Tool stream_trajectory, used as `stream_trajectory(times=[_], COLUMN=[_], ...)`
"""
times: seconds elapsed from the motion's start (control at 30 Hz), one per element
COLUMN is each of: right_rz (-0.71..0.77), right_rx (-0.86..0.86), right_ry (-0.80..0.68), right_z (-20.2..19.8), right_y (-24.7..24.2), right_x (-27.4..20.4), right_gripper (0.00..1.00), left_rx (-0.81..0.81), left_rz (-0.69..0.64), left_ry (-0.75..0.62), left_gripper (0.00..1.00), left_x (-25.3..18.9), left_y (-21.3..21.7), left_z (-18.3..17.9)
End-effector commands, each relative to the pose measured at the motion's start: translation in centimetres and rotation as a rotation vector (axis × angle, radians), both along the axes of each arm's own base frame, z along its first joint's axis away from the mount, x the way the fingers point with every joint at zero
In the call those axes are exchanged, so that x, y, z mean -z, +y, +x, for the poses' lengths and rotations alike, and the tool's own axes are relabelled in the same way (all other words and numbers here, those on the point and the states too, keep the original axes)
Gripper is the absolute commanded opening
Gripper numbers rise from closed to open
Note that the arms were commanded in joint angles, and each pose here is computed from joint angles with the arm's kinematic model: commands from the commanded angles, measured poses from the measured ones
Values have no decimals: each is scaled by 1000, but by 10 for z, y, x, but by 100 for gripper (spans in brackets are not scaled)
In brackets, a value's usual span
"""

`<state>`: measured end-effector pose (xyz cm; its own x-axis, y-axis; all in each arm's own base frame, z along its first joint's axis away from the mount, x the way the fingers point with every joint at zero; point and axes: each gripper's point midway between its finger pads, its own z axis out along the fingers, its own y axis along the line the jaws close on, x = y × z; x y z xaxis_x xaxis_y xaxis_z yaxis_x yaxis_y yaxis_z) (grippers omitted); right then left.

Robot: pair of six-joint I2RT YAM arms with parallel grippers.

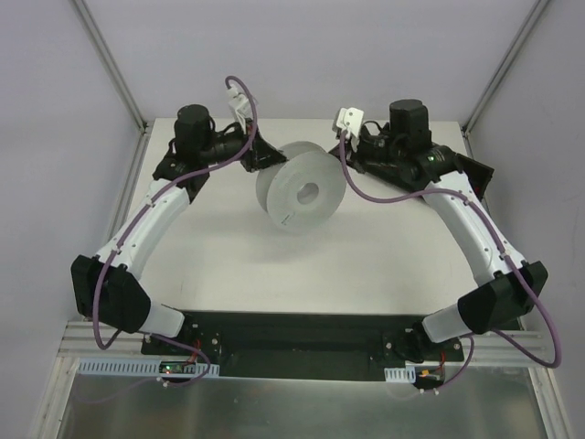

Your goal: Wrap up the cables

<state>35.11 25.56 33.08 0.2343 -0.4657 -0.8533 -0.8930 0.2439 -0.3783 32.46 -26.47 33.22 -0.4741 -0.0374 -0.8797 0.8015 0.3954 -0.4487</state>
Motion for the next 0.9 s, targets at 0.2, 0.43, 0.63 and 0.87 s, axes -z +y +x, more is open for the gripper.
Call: stream_trajectory(times=[0.2, 0.43, 0.63, 0.87], right_rz=[270, 340, 369, 478], right_rx=[58, 47, 64, 152], right_ry=[252, 381, 444, 508], right_z=[-27, -38, -44, -18], right_y=[-22, -15, -14, -8], right_x=[-12, 0, 13, 14], right_gripper=[0, 0, 0, 0], left_rx=[210, 197, 97, -61], left_rz=[-395, -453, -490, -515], left_ry=[131, 229, 334, 494], left_gripper=[0, 0, 0, 0], left_x=[-84, -86, -80, -45], left_y=[33, 34, 42, 46], left_z=[2, 13, 30, 59])
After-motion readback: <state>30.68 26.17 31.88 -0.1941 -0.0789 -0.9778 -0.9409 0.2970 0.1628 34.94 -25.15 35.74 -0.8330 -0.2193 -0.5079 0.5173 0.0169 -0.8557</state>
